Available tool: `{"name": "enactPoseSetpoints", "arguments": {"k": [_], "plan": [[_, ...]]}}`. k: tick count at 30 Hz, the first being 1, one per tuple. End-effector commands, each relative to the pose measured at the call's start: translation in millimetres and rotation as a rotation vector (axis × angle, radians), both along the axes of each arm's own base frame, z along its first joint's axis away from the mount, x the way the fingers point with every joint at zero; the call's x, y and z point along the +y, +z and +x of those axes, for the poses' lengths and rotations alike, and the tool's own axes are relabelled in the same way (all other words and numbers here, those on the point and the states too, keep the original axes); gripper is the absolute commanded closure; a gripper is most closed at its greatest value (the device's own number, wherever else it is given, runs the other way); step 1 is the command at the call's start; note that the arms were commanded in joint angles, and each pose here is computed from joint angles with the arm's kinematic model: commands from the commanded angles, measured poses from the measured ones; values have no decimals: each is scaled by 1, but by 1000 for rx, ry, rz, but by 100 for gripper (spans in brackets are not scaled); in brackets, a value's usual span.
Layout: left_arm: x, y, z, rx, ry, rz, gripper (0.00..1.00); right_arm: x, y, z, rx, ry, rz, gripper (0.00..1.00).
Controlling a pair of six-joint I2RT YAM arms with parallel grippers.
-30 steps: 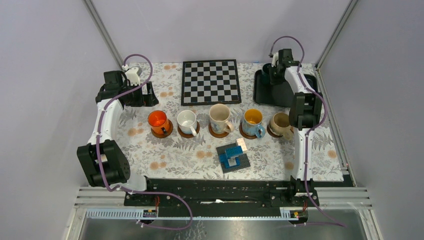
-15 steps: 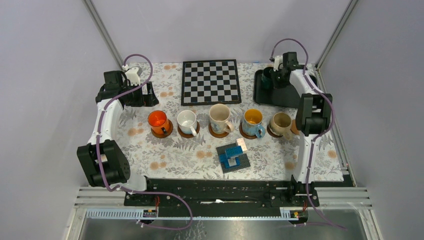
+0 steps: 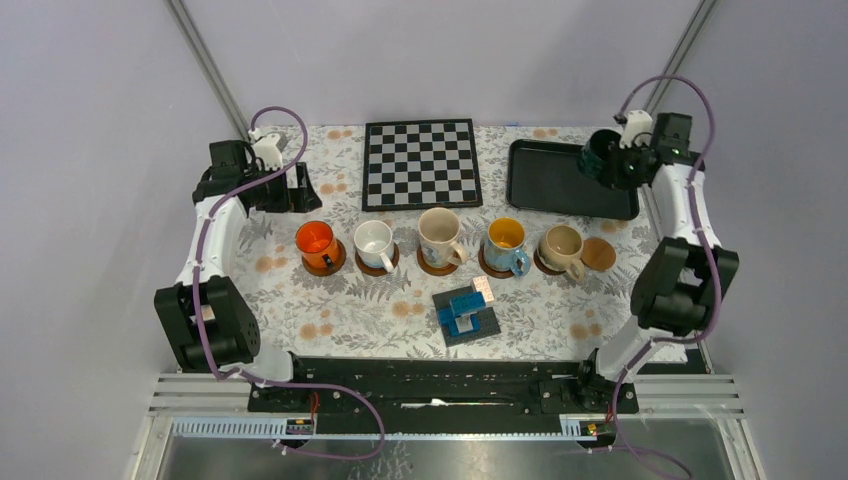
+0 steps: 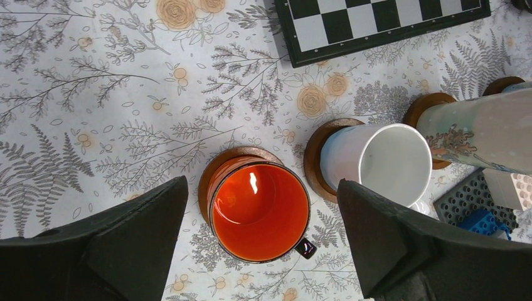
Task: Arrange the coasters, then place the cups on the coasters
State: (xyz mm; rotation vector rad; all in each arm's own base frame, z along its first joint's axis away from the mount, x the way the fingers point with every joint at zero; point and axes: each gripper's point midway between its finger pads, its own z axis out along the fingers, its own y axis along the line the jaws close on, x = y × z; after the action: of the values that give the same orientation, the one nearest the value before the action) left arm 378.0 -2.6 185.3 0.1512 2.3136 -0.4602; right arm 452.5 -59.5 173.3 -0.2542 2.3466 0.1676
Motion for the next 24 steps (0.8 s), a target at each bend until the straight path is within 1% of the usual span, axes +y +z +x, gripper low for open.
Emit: {"name": "enactPoseSetpoints", "arguments": {"k": [1, 7, 12, 19, 24], "plan": [[-11, 19, 12, -62, -52, -26, 1, -4, 33, -41, -83, 53, 13, 100], [-23, 19, 14, -64, -77, -33, 1, -23, 16, -105, -45, 48, 3, 100], [-31, 22, 14, -68, -91, -34, 1, -28, -9, -137, -5, 31, 2, 100], [-37, 25, 15, -71, -95, -43, 1, -31, -38, -147, -9, 14, -21, 99], [-36, 31, 19, -86, -86, -38, 1, -35, -54, -155, -4, 19, -76, 98]]}}
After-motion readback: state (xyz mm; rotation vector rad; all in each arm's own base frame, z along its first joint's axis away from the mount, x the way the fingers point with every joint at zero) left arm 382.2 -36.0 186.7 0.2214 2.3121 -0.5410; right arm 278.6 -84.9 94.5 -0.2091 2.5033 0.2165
